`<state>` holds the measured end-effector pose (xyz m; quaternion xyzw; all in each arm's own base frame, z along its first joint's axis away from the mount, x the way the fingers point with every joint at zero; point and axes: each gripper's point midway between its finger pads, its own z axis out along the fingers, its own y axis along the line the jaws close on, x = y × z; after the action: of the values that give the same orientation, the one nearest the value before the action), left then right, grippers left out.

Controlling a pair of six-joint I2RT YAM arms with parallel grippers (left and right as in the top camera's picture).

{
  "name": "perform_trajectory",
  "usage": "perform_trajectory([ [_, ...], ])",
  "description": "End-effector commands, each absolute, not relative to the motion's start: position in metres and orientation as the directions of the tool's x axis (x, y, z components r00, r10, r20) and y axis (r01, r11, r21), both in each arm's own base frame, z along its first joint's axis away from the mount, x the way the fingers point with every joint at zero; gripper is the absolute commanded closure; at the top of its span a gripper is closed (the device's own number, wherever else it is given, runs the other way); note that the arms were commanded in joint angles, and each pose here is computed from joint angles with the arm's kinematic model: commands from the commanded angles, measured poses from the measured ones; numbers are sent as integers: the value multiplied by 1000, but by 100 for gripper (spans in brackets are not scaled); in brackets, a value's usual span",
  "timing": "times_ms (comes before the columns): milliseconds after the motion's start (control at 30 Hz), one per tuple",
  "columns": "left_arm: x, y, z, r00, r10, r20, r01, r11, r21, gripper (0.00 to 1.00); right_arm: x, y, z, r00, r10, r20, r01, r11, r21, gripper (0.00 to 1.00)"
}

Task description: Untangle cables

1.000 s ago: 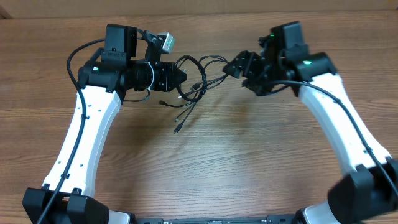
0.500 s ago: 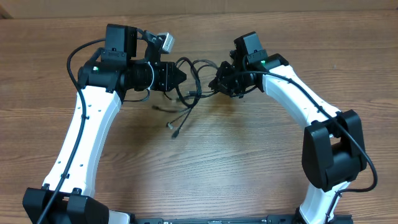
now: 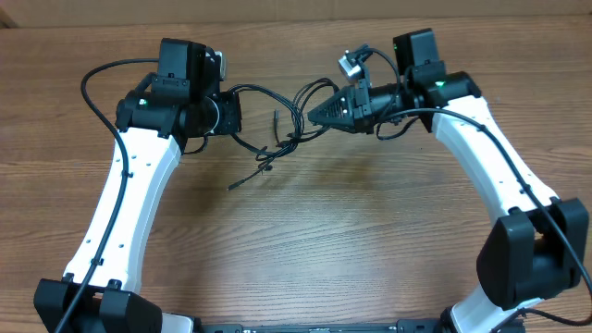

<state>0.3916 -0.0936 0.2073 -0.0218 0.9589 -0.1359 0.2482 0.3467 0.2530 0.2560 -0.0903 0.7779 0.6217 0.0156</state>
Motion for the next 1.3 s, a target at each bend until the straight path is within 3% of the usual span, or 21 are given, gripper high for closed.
perform_trajectory([
  [0, 396, -74, 211, -860, -146, -489, -31, 972, -235, 96, 368, 219, 225, -994, 13, -106, -90, 431, 898, 96],
  [100, 398, -64, 211, -856, -169, -488, -55, 969, -240, 96, 379, 168, 169, -979, 201, -39, 121, 723, 680, 96],
  [133, 399, -60, 211, -854, -179, -488, -64, 968, -242, 96, 382, 137, 148, -953, 300, -46, 233, 820, 524, 96],
  [233, 401, -52, 215, -846, -196, -496, -81, 966, -244, 96, 379, 70, 125, -869, 475, -140, 449, 874, 185, 96],
  [333, 405, -48, 223, -833, -198, -516, -80, 967, -242, 96, 377, 50, 123, -843, 502, -191, 496, 864, 83, 96],
  [467, 408, -54, 234, -825, -179, -535, -40, 965, -261, 96, 378, 66, 124, -884, 440, -157, 418, 896, 151, 96],
  [500, 408, -62, 238, -827, -146, -542, 14, 960, -280, 96, 377, 77, 125, -910, 391, -138, 362, 911, 196, 88],
  [533, 407, -76, 245, -826, -88, -556, 110, 944, -312, 96, 376, 92, 128, -946, 299, -122, 259, 929, 265, 63],
  [600, 403, -92, 255, -817, -26, -576, 220, 910, -353, 96, 373, 111, 135, -975, 193, -112, 142, 924, 355, 36],
  [700, 394, -115, 276, -797, 23, -604, 348, 835, -427, 96, 369, 139, 153, -989, 73, -128, -1, 867, 499, 27],
  [900, 371, -156, 321, -773, 37, -634, 518, 613, -596, 96, 355, 193, 224, -962, -80, -263, -257, 598, 759, 27],
  [1033, 367, -159, 323, -782, 31, -622, 515, 592, -619, 96, 345, 212, 236, -956, -119, -269, -291, 519, 804, 29],
  [1267, 368, -159, 323, -782, 27, -622, 514, 593, -620, 96, 332, 245, 239, -950, -169, -262, -312, 491, 813, 36],
])
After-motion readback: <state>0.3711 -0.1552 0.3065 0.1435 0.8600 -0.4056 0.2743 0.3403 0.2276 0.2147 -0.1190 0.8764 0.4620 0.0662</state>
